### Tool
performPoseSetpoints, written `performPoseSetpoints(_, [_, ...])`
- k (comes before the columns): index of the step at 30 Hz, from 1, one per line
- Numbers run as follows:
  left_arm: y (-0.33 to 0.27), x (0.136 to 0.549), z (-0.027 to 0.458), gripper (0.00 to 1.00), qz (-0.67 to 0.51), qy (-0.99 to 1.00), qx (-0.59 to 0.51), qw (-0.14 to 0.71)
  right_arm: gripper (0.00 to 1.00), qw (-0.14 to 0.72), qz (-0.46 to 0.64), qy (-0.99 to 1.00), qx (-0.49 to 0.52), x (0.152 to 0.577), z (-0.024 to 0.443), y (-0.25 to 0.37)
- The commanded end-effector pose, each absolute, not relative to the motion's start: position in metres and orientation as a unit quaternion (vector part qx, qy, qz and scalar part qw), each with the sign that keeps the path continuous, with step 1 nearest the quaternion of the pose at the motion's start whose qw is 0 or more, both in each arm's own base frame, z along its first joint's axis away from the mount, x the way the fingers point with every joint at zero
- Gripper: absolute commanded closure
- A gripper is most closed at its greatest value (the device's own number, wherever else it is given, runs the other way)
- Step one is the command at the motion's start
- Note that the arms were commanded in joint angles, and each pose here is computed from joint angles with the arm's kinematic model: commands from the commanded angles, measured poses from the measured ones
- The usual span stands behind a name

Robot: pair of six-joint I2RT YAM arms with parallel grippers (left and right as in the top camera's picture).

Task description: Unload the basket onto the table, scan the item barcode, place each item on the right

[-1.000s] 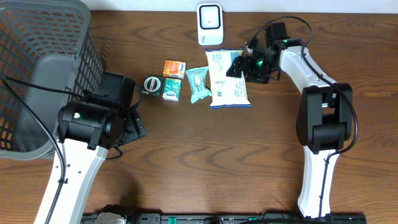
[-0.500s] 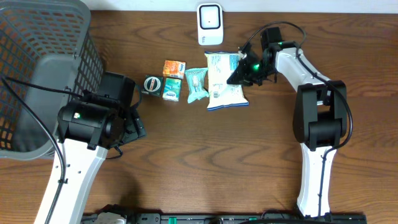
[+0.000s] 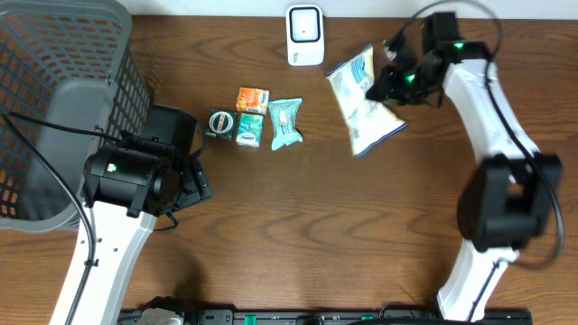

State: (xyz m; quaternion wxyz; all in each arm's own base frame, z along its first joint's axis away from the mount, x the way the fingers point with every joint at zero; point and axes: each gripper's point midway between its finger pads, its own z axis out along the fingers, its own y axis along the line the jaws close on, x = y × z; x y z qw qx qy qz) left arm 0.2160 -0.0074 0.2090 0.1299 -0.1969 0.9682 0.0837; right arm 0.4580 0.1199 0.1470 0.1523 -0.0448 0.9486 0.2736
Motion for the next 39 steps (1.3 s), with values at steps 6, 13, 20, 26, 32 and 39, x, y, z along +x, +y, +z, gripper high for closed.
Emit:
performPoseSetpoints(6, [-0.007, 0.215, 0.209, 0.02, 0.081, 0.967, -0.205, 0.128, 0.99, 0.230, 0.156, 0.958, -0.064, 0.452, 0.199, 0.097])
performPoseSetpoints(13, [-0.007, 0.215, 0.209, 0.03, 0.081, 0.967, -0.205, 0.128, 0.76, 0.198, 0.095, 0.974, -0.055, 0.448, 0.169, 0.084])
performPoseSetpoints(20, [-0.007, 0.215, 0.209, 0.02, 0.081, 0.967, -0.205, 0.128, 0.01, 0.184, 0.102, 0.978, -0.004, 0.466, 0.141, 0.047])
performPoseSetpoints(26, [-0.007, 0.215, 0.209, 0.02, 0.081, 0.967, -0.205, 0.128, 0.01, 0.167, 0.214, 0.961, -0.039, 0.474, 0.110, 0.035])
performPoseSetpoints(32, [-0.007, 0.215, 0.209, 0.03, 0.081, 0.967, -0.205, 0.128, 0.01, 0.116, 0.290, 0.950, -0.008, 0.472, 0.057, 0.026])
performPoseSetpoints(39, [-0.007, 0.215, 0.209, 0.02, 0.081, 0.967, -0.205, 0.128, 0.12, 0.086, 0.390, 0.917, -0.024, 0.465, 0.026, 0.052])
